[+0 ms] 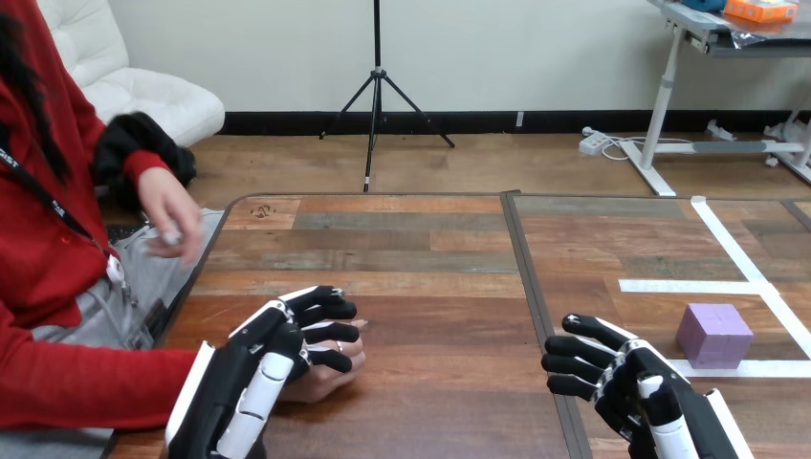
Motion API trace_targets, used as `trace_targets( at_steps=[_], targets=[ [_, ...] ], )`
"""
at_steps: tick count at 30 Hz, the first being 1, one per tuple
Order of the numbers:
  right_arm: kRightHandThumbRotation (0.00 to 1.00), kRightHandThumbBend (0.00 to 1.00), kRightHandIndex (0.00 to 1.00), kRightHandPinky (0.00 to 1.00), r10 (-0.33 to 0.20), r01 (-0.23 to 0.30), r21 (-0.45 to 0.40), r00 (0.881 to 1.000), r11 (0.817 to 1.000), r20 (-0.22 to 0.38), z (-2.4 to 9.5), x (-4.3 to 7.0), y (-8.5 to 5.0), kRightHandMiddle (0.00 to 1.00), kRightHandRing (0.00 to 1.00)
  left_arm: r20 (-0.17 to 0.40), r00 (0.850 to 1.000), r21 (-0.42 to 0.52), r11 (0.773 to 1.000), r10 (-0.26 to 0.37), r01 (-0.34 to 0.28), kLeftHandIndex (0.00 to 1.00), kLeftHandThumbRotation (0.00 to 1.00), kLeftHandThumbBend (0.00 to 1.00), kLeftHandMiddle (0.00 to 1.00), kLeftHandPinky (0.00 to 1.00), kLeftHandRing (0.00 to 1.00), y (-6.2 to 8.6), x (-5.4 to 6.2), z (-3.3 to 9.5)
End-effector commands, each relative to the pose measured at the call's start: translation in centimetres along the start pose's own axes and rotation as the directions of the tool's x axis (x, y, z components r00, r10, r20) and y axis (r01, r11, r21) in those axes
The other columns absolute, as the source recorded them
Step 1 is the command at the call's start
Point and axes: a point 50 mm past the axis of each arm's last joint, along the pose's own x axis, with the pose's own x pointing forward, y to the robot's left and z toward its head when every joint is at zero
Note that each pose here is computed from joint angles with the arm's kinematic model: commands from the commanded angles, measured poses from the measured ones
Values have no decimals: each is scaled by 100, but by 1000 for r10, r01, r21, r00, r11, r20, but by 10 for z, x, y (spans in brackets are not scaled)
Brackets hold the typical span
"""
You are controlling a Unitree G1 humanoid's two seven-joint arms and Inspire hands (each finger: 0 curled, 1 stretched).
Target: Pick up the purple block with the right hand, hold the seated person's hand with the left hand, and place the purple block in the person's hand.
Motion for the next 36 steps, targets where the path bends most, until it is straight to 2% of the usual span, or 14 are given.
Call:
trace_targets(
  at_steps=[1, 13, 21, 27, 30, 36],
  targets=[
    [83, 82, 75, 70, -23, 22, 5, 997, 1000, 77, 6, 11, 1, 73, 73, 91, 996, 14, 1000, 5, -6, 69, 82, 69, 70, 54, 65, 3, 8, 13],
    [78, 76, 75, 69, -15, 15, -7, 998, 1000, 57, 0, 10, 4, 73, 72, 94, 996, 5, 1000, 9, -9, 68, 79, 71, 69, 53, 65, 6, 7, 15],
    [75, 75, 76, 70, 13, -12, -27, 999, 1000, 43, -2, 10, 8, 74, 74, 96, 995, 5, 1000, -3, 3, 68, 79, 71, 70, 53, 66, 7, 8, 16],
    [77, 76, 76, 70, 40, -35, -108, 998, 994, 48, -2, 18, 7, 75, 75, 94, 995, 8, 1000, -20, 20, 68, 79, 69, 70, 53, 66, 7, 8, 17],
    [79, 77, 76, 70, 59, -50, -171, 997, 984, 49, 0, 25, 5, 75, 75, 83, 996, 9, 1000, -29, 28, 68, 79, 70, 70, 53, 66, 6, 8, 17],
    [84, 78, 77, 69, 85, -67, -294, 995, 953, 49, 5, 40, -3, 78, 78, 71, 996, 23, 998, -52, 51, 68, 80, 69, 69, 54, 66, 5, 7, 17]
  ],
)
